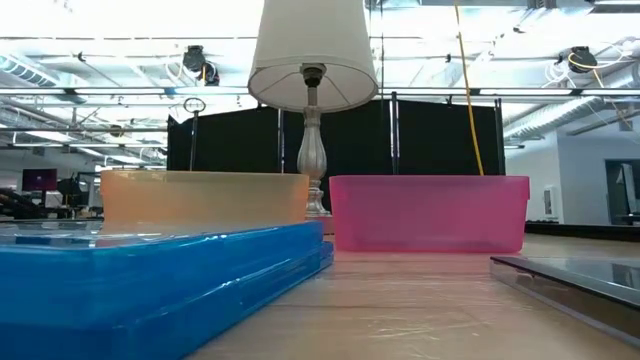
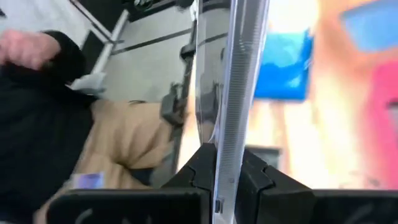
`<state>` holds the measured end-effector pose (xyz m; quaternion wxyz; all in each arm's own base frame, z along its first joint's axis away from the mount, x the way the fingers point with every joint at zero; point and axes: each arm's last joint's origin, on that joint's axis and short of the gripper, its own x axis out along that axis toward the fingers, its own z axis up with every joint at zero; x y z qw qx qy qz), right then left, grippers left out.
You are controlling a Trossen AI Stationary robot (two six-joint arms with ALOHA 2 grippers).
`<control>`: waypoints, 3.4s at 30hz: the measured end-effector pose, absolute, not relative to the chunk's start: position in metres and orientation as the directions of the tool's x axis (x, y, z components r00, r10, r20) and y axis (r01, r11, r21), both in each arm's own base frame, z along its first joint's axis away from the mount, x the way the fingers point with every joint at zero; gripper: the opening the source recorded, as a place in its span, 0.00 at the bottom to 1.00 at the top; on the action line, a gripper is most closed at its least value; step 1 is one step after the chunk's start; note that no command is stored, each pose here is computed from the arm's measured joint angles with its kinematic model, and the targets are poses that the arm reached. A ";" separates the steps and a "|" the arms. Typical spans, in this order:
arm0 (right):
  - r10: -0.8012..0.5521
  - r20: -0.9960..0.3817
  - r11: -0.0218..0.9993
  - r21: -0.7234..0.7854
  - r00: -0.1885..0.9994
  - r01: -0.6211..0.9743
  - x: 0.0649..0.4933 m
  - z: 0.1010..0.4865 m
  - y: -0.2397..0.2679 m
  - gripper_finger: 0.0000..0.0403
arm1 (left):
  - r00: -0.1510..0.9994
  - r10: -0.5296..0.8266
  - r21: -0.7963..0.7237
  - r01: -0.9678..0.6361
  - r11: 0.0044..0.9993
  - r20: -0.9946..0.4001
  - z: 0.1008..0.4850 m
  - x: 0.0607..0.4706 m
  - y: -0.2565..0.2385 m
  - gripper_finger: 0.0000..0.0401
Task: Pick & place jewel cases by type
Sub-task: Put the black CD case into the red bin, then put the blue CD case into the orange bin
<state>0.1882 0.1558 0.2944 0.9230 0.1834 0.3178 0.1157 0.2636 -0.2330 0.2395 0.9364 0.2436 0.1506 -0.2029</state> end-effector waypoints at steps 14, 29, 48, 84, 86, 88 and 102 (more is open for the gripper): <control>0.104 -0.837 0.957 0.232 0.537 0.176 0.199 0.332 0.071 0.05 | 0.952 -0.303 -0.017 0.302 0.953 -0.048 0.197 0.198 -0.067 0.10; 0.065 -0.995 0.992 0.072 0.075 0.100 0.271 0.330 -0.040 0.05 | 0.964 -0.264 0.159 0.263 0.952 -0.010 0.176 0.183 -0.056 0.10; 0.349 -0.934 0.931 0.355 -0.072 -0.088 0.334 0.275 -0.091 0.05 | 0.963 -0.263 0.180 0.270 0.946 -0.060 0.171 0.183 -0.056 0.10; 0.022 -0.979 1.000 0.019 -0.203 0.021 0.338 0.212 -0.060 0.40 | 0.945 -0.321 0.072 0.325 0.943 -0.054 0.172 0.180 -0.066 0.10; 0.003 -0.978 0.999 -0.006 -0.207 0.043 0.334 0.217 -0.060 0.43 | 0.945 -0.323 0.075 0.326 0.942 -0.053 0.172 0.179 -0.067 0.10; -0.019 -0.977 0.997 -0.034 -0.214 0.068 0.329 0.225 -0.060 0.45 | 0.950 -0.309 0.076 0.312 0.947 -0.052 0.172 0.179 -0.067 0.10; -0.211 -0.893 0.976 -0.170 0.397 0.136 0.270 0.365 0.024 0.37 | 0.953 -0.298 0.201 0.302 0.932 -0.052 0.172 0.179 -0.067 0.10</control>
